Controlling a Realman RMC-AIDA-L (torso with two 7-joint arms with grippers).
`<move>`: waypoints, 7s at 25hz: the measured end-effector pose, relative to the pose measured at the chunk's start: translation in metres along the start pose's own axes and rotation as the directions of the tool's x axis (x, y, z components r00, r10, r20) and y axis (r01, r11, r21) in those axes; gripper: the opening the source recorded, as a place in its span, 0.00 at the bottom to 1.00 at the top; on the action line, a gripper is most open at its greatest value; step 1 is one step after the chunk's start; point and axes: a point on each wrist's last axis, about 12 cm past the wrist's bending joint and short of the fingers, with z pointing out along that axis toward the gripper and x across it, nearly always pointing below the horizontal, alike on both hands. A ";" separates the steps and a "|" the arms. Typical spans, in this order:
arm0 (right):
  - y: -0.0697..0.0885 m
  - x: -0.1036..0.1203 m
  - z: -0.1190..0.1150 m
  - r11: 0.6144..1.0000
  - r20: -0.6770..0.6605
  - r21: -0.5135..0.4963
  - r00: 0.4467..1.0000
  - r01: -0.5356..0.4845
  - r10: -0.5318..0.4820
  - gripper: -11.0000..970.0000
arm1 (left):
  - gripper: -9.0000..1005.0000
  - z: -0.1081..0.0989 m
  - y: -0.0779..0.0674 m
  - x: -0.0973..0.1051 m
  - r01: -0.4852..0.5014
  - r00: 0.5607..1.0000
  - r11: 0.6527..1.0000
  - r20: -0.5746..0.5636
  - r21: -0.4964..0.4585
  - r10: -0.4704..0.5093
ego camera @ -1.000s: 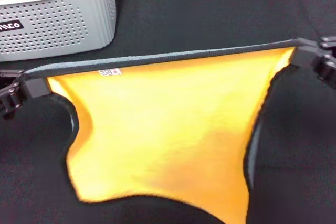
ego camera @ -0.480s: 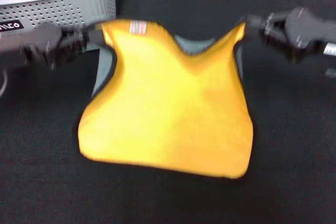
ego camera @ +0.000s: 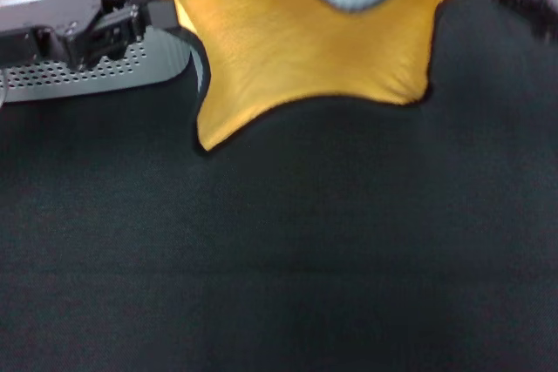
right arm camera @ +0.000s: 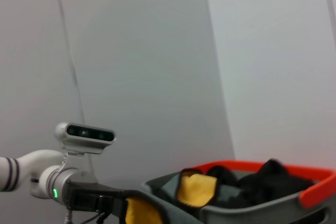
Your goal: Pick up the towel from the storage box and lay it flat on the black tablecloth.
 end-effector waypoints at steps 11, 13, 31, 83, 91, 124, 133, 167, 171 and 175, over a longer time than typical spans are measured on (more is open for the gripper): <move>0.082 0.047 -0.024 0.966 0.019 -0.179 0.981 -0.187 0.193 0.05 | 0.10 -0.053 -0.056 0.040 0.038 0.992 0.990 -0.125 0.134 -0.021; 0.093 0.050 -0.026 0.959 0.043 -0.196 0.975 -0.206 0.219 0.05 | 0.11 -0.059 -0.062 0.041 0.053 0.988 0.984 -0.153 0.170 -0.027; 0.015 -0.017 -0.014 0.992 0.131 -0.119 0.990 -0.038 0.053 0.05 | 0.12 -0.016 -0.019 -0.014 -0.069 0.998 0.985 0.019 0.159 0.067; 0.001 0.090 0.031 0.942 -0.135 0.151 0.938 -0.299 0.319 0.06 | 0.15 0.003 0.038 0.030 0.066 0.890 0.950 -0.413 -0.306 -0.195; -0.015 0.080 0.032 0.953 -0.198 0.188 0.941 -0.239 0.275 0.06 | 0.16 0.030 0.045 0.033 0.070 0.881 0.942 -0.423 -0.329 -0.213; -0.036 0.099 0.036 0.888 -0.249 0.436 0.929 -0.147 0.276 0.19 | 0.18 0.035 0.055 0.039 0.021 0.885 0.910 -0.416 -0.415 -0.210; -0.032 0.090 0.030 0.898 -0.218 0.414 0.942 -0.147 0.254 0.46 | 0.39 0.028 0.050 0.037 0.018 0.906 0.921 -0.384 -0.390 -0.181; 0.080 0.093 -0.001 0.985 0.084 -0.167 0.994 -0.052 0.066 0.90 | 0.60 -0.015 -0.051 0.046 -0.309 0.949 0.940 -0.015 0.143 0.314; 0.087 0.103 0.009 0.982 0.133 -0.181 0.987 -0.061 0.086 0.90 | 0.60 -0.012 -0.051 0.046 -0.313 0.948 0.937 -0.013 0.156 0.319; 0.084 0.098 0.023 0.966 0.105 -0.240 0.986 -0.099 0.128 0.90 | 0.60 -0.012 -0.050 0.045 -0.303 0.951 0.938 -0.019 0.169 0.310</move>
